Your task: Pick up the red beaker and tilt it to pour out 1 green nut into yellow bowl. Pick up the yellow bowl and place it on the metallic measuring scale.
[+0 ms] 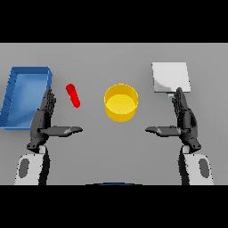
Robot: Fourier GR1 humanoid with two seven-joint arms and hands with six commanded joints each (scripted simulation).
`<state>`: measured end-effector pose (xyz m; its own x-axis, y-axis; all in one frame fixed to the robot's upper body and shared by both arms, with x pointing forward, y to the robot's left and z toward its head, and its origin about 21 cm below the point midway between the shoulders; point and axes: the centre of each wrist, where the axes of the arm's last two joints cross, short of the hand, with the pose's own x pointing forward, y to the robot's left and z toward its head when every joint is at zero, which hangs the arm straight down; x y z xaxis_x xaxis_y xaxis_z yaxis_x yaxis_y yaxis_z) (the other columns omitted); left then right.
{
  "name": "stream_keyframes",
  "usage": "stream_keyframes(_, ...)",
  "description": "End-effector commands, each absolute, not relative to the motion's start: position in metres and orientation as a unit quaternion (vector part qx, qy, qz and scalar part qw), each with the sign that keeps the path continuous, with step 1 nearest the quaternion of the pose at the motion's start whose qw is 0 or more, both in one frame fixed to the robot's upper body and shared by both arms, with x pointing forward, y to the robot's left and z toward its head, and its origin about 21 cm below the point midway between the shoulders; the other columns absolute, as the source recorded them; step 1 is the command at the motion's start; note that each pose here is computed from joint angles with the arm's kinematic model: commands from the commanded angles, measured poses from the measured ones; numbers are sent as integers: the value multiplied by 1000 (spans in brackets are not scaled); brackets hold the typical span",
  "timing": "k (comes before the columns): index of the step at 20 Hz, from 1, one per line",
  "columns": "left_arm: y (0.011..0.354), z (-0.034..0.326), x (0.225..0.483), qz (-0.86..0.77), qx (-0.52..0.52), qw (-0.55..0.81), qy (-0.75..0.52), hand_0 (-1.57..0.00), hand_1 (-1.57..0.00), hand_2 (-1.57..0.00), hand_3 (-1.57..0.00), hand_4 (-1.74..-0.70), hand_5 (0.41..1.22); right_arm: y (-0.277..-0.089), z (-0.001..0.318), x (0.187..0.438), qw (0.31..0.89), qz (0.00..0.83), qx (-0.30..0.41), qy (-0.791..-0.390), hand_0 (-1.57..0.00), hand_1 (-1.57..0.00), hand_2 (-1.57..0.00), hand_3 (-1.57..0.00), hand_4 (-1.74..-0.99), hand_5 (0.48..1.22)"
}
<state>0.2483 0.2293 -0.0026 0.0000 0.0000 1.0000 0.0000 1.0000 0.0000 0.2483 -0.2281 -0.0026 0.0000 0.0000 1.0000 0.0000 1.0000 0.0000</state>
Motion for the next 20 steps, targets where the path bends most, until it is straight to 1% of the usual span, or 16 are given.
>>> stream_keyframes(1, 230, -3, 247, 0, 0, 706, -708, 1, 1, 1, 1, -1141, 660, -228, -2, 249, 707, 0, 0, -707, 1, 1, 1, 1, -1071, 578)
stream_keyframes(6, 235, -4, 235, 0, -1, 702, -712, 1, 1, 1, 1, -1141, 660, -222, 0, 255, 705, 0, 1, -709, 1, 1, 1, 1, -1071, 578)
stream_keyframes(7, 236, 2, 223, -40, 13, 685, -728, 1, 1, 1, 1, -1141, 660, -227, 4, 246, 671, 55, -53, -737, 1, 1, 1, 1, -1071, 578)
stream_keyframes(8, 234, 8, 214, -67, 19, 674, -735, 1, 1, 1, 1, -1143, 660, -225, 5, 240, 654, 92, -78, -747, 1, 1, 1, 1, -1072, 577)
stream_keyframes(10, 231, 20, 205, -93, 29, 674, -732, 1, 1, 1, 1, -1142, 662, -220, 9, 234, 641, 126, -105, -750, 1, 1, 1, 1, -1064, 577)
stream_keyframes(12, 228, 23, 200, -104, 32, 683, -722, 1, 1, 1, 1, -1136, 657, -219, 11, 233, 639, 132, -107, -750, 1, 1, 1, 1, -1084, 585)
stream_keyframes(16, 226, 20, 211, -111, 34, 708, -696, 1, 1, 1, 1, -1137, 649, -219, 12, 234, 645, 131, -83, -749, 1, 1, 1, 1, -1147, 614)
stream_keyframes(17, 224, 18, 218, -112, 33, 710, -694, 1, 1, 1, 1, -1136, 648, -218, 13, 232, 639, 131, -75, -754, 1, 1, 1, 1, -1163, 624)
stream_keyframes(18, 226, 16, 225, -114, 37, 713, -691, 1, 1, 1, 1, -1137, 647, -220, 13, 232, 642, 125, -68, -753, 1, 1, 1, 1, -1180, 627)
stream_keyframes(20, 228, 10, 238, -112, 30, 724, -681, 1, 1, 1, 1, -1158, 645, -219, 14, 235, 646, 118, -59, -752, 1, 1, 1, 1, -1197, 627)
